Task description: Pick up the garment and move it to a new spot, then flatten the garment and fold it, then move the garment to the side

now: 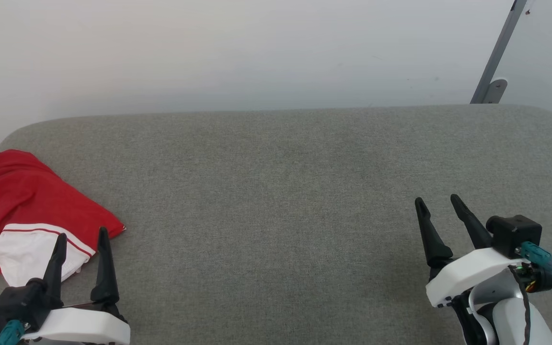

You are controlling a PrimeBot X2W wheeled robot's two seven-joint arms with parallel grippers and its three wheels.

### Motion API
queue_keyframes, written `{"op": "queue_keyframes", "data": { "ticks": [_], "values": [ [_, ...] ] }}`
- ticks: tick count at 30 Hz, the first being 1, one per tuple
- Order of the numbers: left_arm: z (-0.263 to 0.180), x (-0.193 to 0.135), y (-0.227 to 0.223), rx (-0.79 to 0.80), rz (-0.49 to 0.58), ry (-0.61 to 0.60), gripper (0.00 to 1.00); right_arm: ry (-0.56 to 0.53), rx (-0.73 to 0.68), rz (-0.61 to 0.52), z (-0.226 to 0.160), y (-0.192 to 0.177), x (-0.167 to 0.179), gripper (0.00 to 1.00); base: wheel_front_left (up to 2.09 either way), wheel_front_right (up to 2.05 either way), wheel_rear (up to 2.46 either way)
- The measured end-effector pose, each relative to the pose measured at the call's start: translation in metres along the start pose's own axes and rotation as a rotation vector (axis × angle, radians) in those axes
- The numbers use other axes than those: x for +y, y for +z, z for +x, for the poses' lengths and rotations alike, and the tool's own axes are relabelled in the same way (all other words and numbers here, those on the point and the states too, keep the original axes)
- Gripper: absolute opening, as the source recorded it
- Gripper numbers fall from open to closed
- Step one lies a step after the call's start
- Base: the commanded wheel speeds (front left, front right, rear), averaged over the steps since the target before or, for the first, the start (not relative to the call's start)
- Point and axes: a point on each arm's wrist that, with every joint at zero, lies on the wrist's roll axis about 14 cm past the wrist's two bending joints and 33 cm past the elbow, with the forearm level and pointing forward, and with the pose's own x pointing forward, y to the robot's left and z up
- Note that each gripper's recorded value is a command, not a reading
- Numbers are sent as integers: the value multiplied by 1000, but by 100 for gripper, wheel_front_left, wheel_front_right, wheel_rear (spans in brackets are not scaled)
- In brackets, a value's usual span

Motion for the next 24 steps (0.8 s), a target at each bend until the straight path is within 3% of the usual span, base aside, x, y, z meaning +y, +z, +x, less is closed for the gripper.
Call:
{"op": "queue_keyframes", "data": {
  "ticks": [24],
  "values": [
    [-2,-9,10,-57,113,-60,100,17,-31,-162,1,10,4,100,0,0,0]
  ]
}}
